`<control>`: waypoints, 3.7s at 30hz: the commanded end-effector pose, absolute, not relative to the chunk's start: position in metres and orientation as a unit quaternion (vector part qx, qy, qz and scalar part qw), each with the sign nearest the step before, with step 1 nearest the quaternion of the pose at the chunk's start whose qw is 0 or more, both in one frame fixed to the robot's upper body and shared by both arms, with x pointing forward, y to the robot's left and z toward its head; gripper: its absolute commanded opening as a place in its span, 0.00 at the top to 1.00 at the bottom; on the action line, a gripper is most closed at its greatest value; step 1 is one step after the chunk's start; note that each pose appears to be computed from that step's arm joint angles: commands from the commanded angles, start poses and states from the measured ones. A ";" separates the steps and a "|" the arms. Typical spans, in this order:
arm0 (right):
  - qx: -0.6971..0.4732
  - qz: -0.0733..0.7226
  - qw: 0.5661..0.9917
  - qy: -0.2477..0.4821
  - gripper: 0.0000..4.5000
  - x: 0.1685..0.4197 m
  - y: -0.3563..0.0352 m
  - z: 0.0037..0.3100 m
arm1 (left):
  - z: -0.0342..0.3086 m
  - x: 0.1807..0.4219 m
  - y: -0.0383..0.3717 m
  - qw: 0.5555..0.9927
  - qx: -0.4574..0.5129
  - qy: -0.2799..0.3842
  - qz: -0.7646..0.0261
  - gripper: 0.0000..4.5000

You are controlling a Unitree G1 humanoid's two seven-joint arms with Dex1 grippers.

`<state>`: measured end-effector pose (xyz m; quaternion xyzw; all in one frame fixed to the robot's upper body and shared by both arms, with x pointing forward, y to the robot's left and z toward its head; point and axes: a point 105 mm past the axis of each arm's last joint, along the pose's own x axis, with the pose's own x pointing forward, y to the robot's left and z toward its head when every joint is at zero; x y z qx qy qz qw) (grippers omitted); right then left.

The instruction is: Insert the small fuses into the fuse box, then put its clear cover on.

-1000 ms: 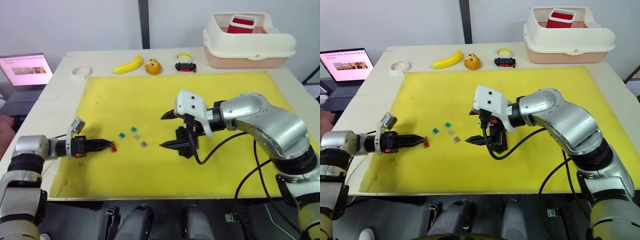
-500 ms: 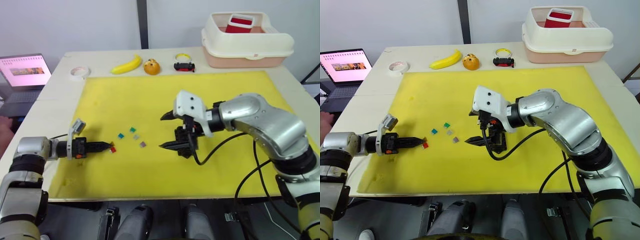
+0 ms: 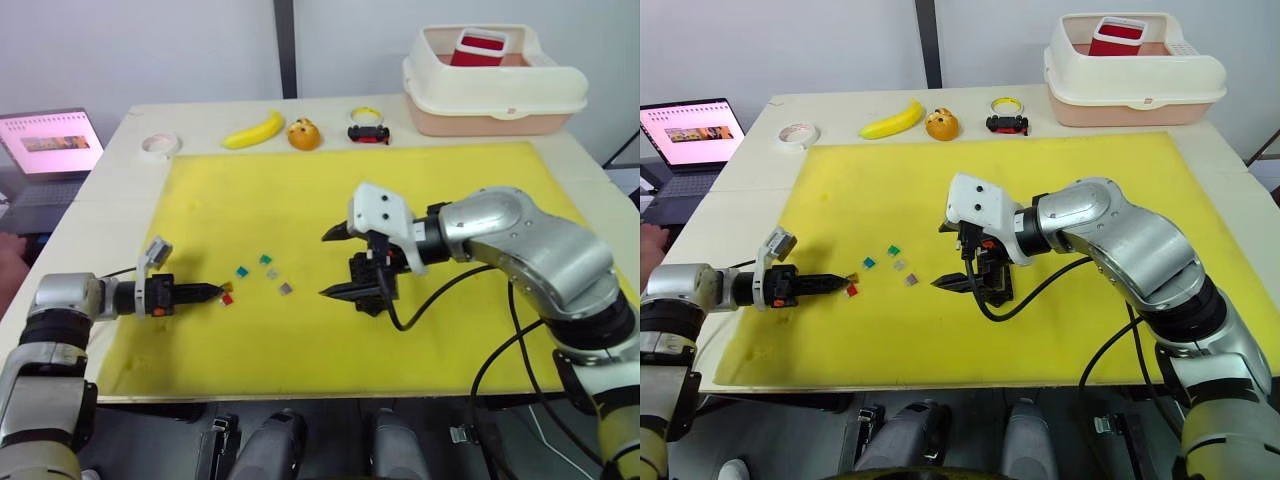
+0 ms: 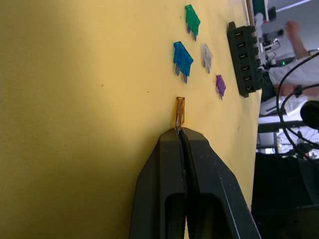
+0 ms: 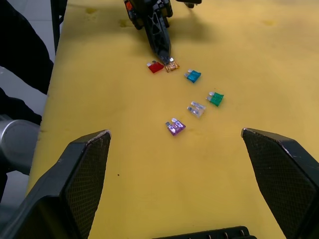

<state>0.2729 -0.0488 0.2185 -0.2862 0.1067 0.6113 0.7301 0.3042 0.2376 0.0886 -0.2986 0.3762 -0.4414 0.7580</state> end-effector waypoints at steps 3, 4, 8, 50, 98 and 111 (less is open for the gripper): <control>-0.303 0.611 0.726 0.083 0.00 0.270 -0.049 0.226 | 0.113 0.302 0.245 0.769 -0.296 0.356 -0.441 0.99; -0.303 0.611 0.726 0.083 0.00 0.269 -0.049 0.226 | 0.114 0.300 0.245 0.769 -0.294 0.356 -0.442 0.99; -0.305 0.613 0.725 0.081 0.00 0.270 -0.048 0.226 | 0.112 0.294 0.248 0.771 -0.288 0.365 -0.435 0.99; 0.157 0.563 0.810 0.052 0.00 0.259 -0.069 0.292 | 0.295 0.297 0.100 0.663 -0.296 0.050 -0.686 0.99; 0.190 0.544 0.814 0.070 0.75 0.266 -0.058 0.309 | 0.279 0.291 0.092 0.663 -0.292 0.064 -0.686 1.00; 0.189 0.548 0.812 0.066 0.75 0.266 -0.058 0.310 | 0.278 0.290 0.092 0.663 -0.293 0.064 -0.686 1.00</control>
